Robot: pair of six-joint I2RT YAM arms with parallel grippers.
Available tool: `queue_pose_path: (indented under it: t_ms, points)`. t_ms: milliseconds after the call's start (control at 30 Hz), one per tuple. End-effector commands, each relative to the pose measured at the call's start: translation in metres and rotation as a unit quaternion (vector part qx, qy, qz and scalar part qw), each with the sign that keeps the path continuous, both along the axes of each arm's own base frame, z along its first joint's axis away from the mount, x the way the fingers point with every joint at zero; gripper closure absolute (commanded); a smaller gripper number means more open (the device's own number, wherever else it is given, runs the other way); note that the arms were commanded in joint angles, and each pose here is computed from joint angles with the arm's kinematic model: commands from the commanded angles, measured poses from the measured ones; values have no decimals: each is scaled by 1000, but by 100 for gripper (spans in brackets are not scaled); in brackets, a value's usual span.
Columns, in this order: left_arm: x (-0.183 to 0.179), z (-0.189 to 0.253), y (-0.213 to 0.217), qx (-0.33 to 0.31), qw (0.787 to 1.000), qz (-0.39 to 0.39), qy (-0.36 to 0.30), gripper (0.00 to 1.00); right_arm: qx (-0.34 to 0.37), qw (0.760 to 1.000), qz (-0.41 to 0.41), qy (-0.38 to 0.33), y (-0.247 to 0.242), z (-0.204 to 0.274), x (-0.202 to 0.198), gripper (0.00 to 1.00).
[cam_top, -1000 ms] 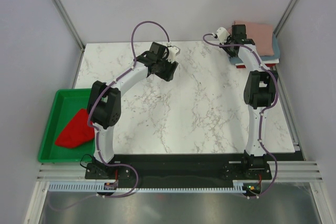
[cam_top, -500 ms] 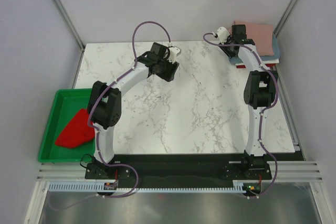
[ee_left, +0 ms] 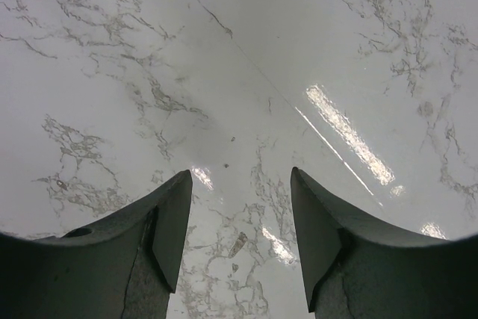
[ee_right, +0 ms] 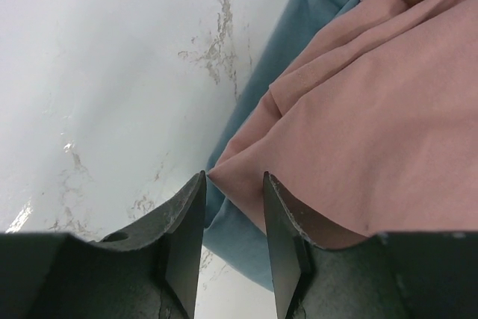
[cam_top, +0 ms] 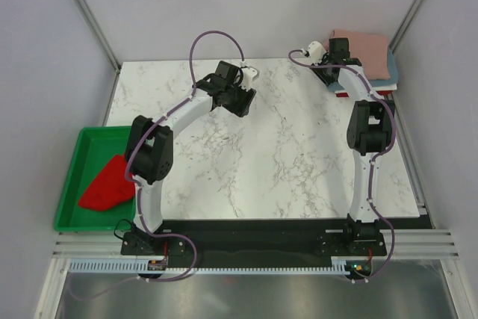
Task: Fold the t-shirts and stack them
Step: Neatly place the folded tshirt to the corner
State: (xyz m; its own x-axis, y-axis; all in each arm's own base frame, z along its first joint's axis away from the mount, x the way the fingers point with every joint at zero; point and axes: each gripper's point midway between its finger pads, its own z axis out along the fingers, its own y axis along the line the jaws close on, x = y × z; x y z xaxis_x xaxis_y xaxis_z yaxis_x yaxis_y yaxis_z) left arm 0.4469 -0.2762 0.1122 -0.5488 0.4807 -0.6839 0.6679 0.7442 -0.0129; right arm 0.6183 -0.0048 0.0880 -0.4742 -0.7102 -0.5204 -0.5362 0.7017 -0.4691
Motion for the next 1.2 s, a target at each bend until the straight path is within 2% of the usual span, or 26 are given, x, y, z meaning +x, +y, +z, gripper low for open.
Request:
queue_pose_path:
  t_ms: [0,267,467,500,633,767,1167]
  points:
    - [10,13,-6,1,999,-11,-32,37,-1,999,-13,-32,-3,20,13,56]
    - [12,13,-8,0,999,-12,-34,37,-11,999,-27,-36,-9,15,21,57]
    - [12,13,-11,0,999,-15,-35,37,-15,999,-29,-31,-10,11,19,62]
    - [12,13,-11,0,999,-15,-35,37,-14,999,-29,-31,-11,11,19,64]
    - [11,12,-12,1,999,-16,-33,37,-14,999,-31,-27,-11,11,17,81]
    - [10,11,-13,2,999,-17,-33,36,-11,999,-28,-32,-9,23,12,92]
    - [11,10,-16,0,999,-19,-34,36,-11,998,-29,-46,-11,64,-15,98]
